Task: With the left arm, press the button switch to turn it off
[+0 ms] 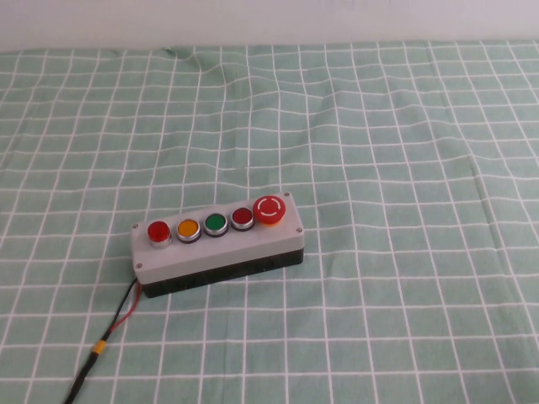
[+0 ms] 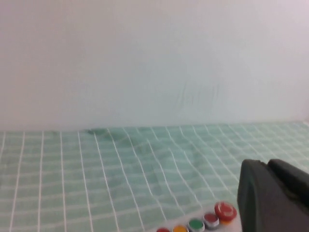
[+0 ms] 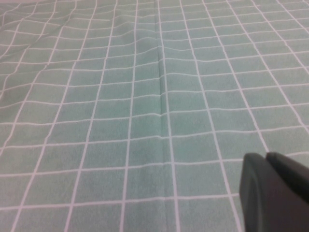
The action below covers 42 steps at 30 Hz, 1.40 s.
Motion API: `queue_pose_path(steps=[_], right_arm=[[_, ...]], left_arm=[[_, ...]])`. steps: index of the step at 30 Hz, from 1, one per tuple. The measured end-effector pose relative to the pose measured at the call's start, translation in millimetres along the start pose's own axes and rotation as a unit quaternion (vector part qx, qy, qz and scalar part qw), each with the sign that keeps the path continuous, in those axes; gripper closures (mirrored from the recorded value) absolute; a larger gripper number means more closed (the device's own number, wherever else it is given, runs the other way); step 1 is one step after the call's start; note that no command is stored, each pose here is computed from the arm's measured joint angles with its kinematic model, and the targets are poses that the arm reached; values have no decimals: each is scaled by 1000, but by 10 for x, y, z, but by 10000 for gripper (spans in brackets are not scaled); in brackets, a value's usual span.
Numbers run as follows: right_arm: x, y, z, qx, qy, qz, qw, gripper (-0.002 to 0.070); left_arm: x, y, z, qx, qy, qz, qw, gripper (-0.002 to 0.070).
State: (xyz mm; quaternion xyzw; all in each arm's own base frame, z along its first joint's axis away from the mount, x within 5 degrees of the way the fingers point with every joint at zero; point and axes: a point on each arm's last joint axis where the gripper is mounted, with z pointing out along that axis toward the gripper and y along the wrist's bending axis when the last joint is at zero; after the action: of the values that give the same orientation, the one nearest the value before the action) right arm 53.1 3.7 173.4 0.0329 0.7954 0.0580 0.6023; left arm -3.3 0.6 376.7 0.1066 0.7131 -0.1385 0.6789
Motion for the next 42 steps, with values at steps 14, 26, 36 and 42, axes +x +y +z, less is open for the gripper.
queue_pose_path(steps=[14, 26, 36, 42], right_arm=[[0, 0, 0, 0, 0, 0, 1000, 692], [0, 0, 0, 0, 0, 0, 1000, 692], [0, 0, 0, 0, 0, 0, 1000, 692], [0, 0, 0, 0, 0, 0, 1000, 692]], left_arm=[[290, 56, 215, -87, -33, 64, 994, 678], [1673, 171, 585, -81, 97, 40, 991, 678], [2036, 190, 625, -79, 143, 29, 986, 678], [2037, 190, 626, -79, 142, 28, 986, 678]])
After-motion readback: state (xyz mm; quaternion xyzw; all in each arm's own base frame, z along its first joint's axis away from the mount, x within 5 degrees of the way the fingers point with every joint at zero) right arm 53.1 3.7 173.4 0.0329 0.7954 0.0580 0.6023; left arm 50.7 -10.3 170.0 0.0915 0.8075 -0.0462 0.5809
